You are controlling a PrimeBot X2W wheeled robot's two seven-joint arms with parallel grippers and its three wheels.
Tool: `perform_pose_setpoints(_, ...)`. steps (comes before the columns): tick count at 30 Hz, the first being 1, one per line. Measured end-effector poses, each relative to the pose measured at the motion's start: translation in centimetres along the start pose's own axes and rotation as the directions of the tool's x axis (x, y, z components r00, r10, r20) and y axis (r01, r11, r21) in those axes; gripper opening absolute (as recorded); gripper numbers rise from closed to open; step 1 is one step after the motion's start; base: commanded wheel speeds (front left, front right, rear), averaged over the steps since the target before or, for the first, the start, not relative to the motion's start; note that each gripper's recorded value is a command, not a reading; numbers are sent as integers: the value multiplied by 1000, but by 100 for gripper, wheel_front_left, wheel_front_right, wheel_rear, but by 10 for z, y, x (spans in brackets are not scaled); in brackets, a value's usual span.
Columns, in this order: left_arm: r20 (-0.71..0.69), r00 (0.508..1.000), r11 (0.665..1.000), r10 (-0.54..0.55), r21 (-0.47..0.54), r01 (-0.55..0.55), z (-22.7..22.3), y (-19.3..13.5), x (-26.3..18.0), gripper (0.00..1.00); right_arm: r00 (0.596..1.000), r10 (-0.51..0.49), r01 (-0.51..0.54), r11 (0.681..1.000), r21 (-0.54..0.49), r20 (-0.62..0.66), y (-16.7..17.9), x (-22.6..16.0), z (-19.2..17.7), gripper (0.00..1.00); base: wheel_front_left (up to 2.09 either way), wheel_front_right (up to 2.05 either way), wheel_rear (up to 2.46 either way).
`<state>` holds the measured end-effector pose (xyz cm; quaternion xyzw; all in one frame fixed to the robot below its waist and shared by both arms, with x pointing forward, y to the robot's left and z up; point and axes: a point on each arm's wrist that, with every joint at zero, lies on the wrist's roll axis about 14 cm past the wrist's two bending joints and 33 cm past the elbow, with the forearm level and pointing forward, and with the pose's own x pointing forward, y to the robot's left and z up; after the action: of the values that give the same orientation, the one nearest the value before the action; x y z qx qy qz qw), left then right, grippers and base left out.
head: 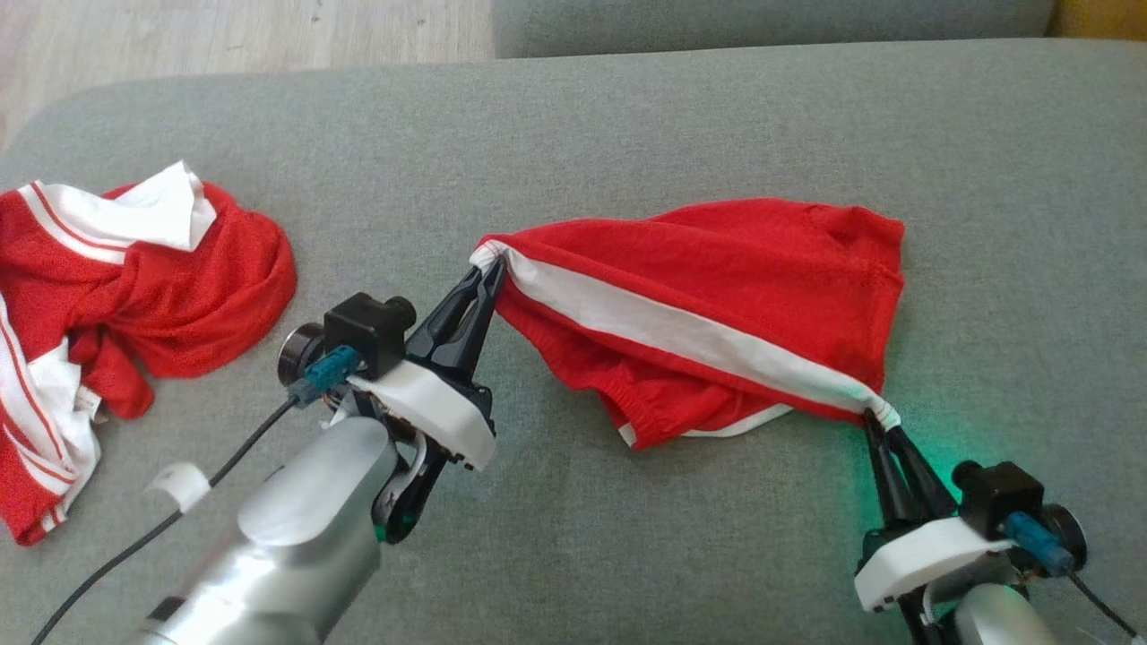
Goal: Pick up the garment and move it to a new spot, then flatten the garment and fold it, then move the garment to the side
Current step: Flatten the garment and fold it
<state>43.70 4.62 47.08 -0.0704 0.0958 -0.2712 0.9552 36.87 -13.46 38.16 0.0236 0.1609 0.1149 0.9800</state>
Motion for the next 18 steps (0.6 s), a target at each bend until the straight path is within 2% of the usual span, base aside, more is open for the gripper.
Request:
perform_pose_setpoints(3, 12, 1000, 999, -11, 35, 11, 6, -2, 0, 0, 999, -3, 3, 1000, -8, 51, -2, 0, 16, 0, 0, 0, 0)
perform_pose_setpoints(9, 74, 993, 983, -93, 165, 79, 33, -12, 7, 0, 958, -17, 39, 997, -73, 286, -18, 7, 99, 0, 0, 0, 0)
perform_pose_setpoints(13, 161, 979, 947, -123, 315, 67, 84, 2, 32, 0, 892, 17, 77, 979, -189, 452, -40, 31, 180, 0, 0, 0, 0)
perform_pose_setpoints(18, 304, 932, 880, -197, 475, 31, 175, 9, 77, 0, 767, 70, 176, 933, -313, 638, -73, 61, 298, 0, 0, 0, 0)
